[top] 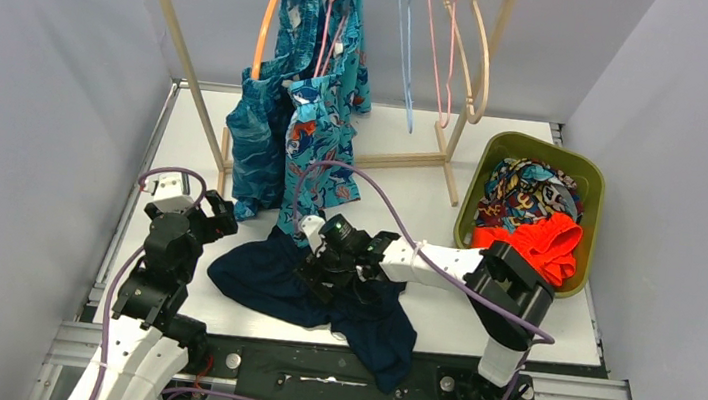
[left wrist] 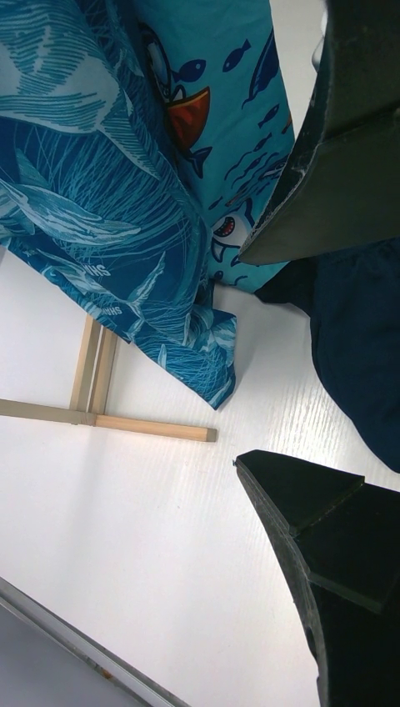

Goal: Remove the shorts from the hanger
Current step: Adjust the shorts at the center of the board.

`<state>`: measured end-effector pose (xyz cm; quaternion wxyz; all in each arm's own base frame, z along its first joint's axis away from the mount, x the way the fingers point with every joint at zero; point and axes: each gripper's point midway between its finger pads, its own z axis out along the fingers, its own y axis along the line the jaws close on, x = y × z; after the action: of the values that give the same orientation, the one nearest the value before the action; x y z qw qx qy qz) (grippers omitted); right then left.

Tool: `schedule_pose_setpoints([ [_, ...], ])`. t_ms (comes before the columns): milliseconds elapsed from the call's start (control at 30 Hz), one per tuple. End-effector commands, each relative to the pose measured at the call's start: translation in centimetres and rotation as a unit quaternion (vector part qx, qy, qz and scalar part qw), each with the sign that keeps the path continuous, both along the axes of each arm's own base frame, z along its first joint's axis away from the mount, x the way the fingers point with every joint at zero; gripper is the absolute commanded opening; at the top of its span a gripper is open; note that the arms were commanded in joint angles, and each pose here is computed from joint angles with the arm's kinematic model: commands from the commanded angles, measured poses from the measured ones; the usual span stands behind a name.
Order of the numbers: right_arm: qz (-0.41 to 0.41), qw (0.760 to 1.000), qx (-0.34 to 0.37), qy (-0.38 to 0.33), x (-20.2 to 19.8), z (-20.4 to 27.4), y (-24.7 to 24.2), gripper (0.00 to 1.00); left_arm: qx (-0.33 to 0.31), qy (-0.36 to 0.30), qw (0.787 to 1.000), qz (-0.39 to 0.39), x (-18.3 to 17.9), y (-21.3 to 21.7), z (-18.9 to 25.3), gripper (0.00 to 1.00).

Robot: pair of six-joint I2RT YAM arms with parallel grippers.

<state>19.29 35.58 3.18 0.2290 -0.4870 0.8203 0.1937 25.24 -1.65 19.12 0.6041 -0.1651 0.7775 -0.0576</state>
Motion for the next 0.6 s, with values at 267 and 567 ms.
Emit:
schedule_pose_setpoints([
  [267, 0.030, 0.997, -0.075, 0.016, -2.9, -4.8, -2.2, 0.55, -0.005, -0.024, 1.000, 0.003, 0.5, 0.1, 1.5, 0.83],
  [567, 0.038, 0.990, 0.044, -0.128, -0.5, 7.2, -0.1, 0.05, -0.005, -0.024, 1.000, 0.001, 0.5, 0.0, 1.6, 0.83],
])
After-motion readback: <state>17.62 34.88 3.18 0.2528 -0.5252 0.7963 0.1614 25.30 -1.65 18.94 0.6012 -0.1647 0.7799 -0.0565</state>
